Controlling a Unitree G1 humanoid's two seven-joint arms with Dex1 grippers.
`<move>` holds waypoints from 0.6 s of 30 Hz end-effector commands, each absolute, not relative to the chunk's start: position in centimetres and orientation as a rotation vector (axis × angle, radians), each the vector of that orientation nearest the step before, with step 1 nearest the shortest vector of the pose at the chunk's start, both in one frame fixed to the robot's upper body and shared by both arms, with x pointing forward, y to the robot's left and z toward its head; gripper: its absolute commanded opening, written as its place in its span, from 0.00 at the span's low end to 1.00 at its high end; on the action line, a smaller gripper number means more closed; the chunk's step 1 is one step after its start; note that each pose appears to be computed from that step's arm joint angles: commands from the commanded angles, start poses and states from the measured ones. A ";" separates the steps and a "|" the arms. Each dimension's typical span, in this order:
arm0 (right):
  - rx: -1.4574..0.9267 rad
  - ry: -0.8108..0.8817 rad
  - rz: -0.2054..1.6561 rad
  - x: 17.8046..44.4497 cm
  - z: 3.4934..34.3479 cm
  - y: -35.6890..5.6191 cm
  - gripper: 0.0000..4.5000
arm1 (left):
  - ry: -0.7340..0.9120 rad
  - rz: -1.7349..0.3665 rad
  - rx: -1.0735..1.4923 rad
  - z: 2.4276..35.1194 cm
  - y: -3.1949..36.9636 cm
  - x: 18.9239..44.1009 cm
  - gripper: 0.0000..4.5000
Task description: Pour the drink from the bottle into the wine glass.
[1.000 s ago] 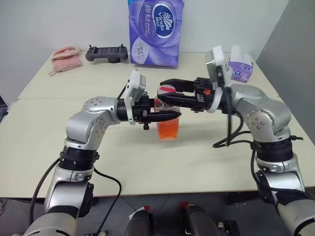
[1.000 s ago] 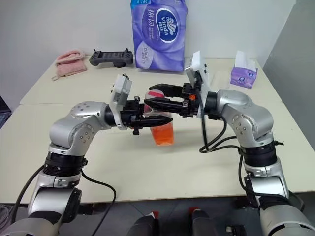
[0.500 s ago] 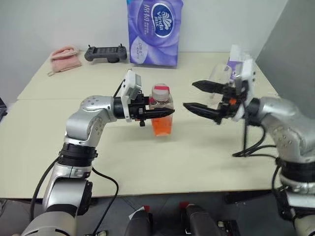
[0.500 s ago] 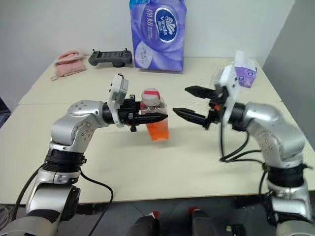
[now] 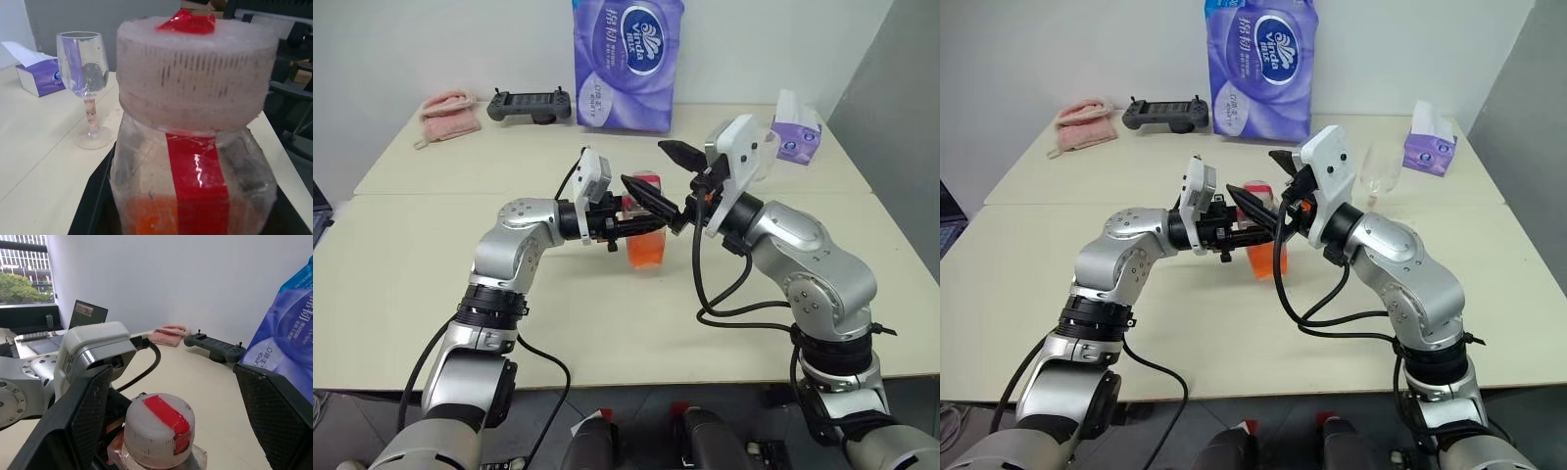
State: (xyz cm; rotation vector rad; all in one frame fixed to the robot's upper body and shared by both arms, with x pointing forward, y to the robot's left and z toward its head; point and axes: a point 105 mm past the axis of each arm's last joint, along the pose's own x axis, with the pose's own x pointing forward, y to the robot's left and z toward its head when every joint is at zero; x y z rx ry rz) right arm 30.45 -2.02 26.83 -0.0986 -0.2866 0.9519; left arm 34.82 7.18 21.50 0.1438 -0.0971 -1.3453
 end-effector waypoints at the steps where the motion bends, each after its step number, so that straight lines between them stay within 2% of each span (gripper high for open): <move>1: -0.110 -0.288 1.009 29.7 26.4 -1.5 0.93 | -0.172 -1.365 0.178 23.3 6.8 34.4 0.39; 12: -0.055 -0.338 1.000 30.4 27.6 -1.9 0.93 | -0.173 -1.368 0.183 23.1 6.8 34.2 0.39; 15: -0.041 -0.346 0.998 30.4 27.8 -1.9 0.81 | -0.174 -1.365 0.184 23.0 6.8 34.2 0.39; 18: -0.043 -0.341 1.011 30.2 27.6 -1.8 0.57 | -0.174 -1.363 0.185 23.0 6.9 34.2 0.39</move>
